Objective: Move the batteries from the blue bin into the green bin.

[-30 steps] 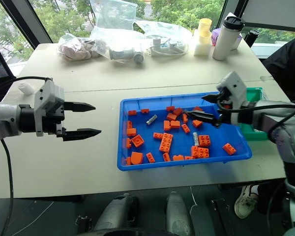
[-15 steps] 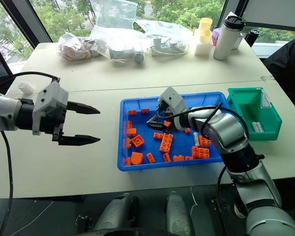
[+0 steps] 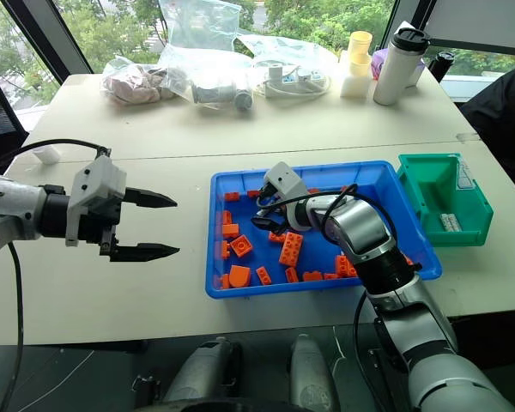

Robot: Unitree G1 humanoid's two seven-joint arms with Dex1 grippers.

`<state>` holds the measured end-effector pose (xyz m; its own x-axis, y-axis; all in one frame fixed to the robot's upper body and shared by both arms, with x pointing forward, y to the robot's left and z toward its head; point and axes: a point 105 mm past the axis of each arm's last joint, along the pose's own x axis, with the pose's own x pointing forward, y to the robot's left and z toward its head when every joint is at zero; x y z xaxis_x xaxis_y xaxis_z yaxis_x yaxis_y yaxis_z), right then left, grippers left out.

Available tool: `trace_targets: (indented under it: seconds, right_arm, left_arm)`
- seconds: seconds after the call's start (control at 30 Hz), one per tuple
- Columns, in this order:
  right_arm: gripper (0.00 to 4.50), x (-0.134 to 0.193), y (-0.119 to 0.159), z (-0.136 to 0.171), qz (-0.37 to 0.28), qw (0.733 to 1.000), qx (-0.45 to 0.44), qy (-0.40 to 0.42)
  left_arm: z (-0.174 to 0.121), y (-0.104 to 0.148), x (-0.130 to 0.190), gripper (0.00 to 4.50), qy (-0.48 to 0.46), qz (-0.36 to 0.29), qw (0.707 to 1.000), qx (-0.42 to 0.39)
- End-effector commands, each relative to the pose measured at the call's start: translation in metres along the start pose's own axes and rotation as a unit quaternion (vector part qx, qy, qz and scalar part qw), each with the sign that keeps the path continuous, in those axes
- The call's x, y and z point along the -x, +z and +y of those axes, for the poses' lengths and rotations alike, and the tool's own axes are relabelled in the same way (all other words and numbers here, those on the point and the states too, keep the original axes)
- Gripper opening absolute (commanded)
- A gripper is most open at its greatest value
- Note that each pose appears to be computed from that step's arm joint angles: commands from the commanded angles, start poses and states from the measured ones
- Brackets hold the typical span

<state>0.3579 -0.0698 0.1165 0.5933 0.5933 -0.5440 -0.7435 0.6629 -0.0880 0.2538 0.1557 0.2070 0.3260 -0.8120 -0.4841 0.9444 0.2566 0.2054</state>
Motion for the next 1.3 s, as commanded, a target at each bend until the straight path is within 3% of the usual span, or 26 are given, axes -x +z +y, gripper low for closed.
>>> trace_targets:
  seconds: [0.03,0.17,0.4,0.57,0.73,0.93,1.13,1.3]
  right_arm:
    - [3.92,-0.002,0.006,0.001,-0.007,1.000,0.013,-0.003]
    - [2.18,-0.003,0.007,0.001,-0.011,1.000,0.014,-0.004]
    - [2.20,0.005,0.018,-0.001,-0.032,0.998,0.043,-0.013]
    - [2.20,0.083,0.085,-0.039,-0.201,0.976,-0.025,-0.078]
    - [2.20,0.163,0.052,-0.100,-0.151,0.954,-0.042,-0.257]
    - [2.20,0.220,-0.011,-0.140,-0.043,0.917,-0.048,-0.394]
    - [2.20,0.245,-0.033,-0.159,-0.025,0.889,-0.079,-0.450]
    - [2.20,0.247,-0.044,-0.170,-0.027,0.885,-0.099,-0.453]
  left_arm:
    - [0.002,0.009,0.005,4.50,0.018,-0.009,1.000,-0.022]
    - [0.003,0.009,0.004,4.50,0.020,-0.010,0.999,-0.023]
    - [0.004,0.011,0.002,4.50,0.018,-0.014,0.999,-0.026]
    - [0.032,0.036,-0.016,4.50,0.062,-0.133,0.989,-0.026]
    - [0.036,0.066,-0.039,4.50,0.037,-0.232,0.972,-0.004]
    - [0.028,0.072,-0.073,4.50,-0.017,-0.230,0.972,-0.030]
    - [0.028,0.078,-0.093,4.50,-0.045,-0.227,0.971,-0.063]
    - [0.027,0.076,-0.102,4.50,-0.054,-0.227,0.970,-0.068]
